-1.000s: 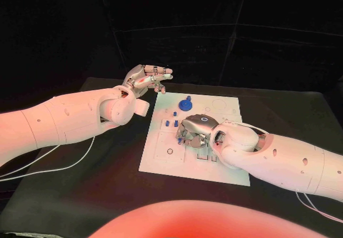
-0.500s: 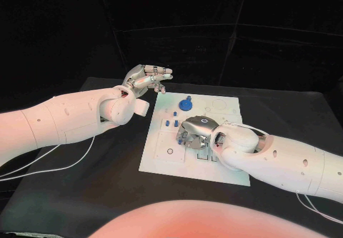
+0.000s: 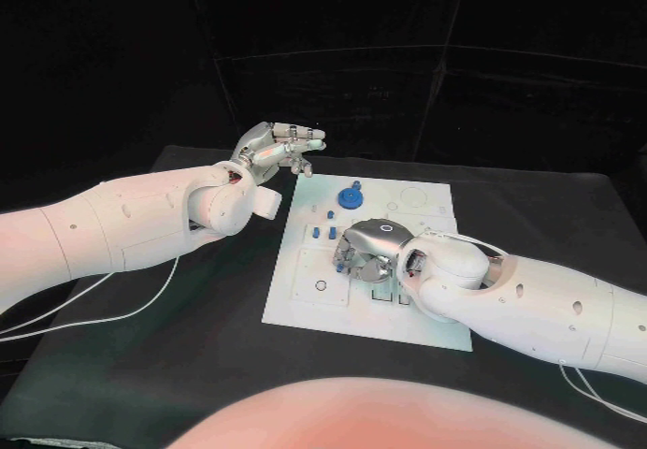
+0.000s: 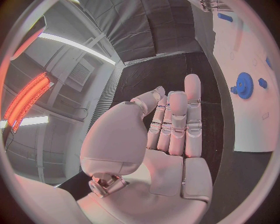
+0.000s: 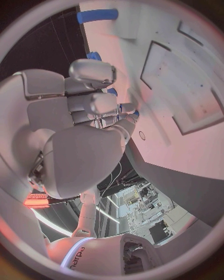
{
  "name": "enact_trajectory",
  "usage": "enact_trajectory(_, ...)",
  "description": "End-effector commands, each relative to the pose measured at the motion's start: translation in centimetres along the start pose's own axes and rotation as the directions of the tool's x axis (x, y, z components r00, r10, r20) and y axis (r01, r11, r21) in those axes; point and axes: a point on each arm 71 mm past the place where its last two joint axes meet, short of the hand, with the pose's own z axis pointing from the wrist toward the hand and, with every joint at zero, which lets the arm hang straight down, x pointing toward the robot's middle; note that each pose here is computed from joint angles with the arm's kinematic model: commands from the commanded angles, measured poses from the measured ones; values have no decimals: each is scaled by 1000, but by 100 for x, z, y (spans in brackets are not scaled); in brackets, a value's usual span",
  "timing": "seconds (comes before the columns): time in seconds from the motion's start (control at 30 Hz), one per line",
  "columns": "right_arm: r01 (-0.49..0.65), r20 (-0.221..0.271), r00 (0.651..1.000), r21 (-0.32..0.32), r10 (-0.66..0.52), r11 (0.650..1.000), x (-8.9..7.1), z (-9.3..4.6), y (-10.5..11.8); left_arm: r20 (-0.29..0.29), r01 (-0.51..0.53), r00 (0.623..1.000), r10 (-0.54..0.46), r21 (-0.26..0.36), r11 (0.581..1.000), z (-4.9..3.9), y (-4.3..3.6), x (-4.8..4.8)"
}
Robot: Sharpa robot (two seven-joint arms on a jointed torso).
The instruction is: Assemble the parts on the task board
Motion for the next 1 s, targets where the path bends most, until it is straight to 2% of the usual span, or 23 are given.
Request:
enact_trajectory(0.03, 12, -34, 999, 18, -12, 1000, 26, 5, -13, -11, 10, 1000, -10, 3, 1000, 6, -14, 12)
enact_trajectory(0.17, 22, -48, 999, 40, -20, 999, 37, 11, -35, -11, 10, 1000, -10, 2, 1000, 6, -13, 12)
enact_trajectory(0.3, 25, -40, 999, 53, -23, 998, 32, 14, -48, -13, 11, 1000, -11, 0, 1000, 6, -11, 13)
enact_trajectory(0.5, 22, -18, 1000, 47, -21, 999, 16, 12, -36, -15, 12, 1000, -12, -4, 1000, 5, -9, 14)
enact_trajectory(0.67, 13, 18, 1000, 34, -14, 999, -14, -20, -23, -15, 12, 1000, -12, -5, 1000, 5, -8, 10)
enact_trajectory(0.8, 4, 57, 998, 33, -6, 999, -52, -111, -50, -15, 12, 1000, -12, -6, 1000, 4, -7, 6)
enact_trajectory(1.0, -20, 94, 996, 70, 13, 997, -161, -370, -186, -13, 11, 1000, -11, -7, 1000, -3, -8, -13)
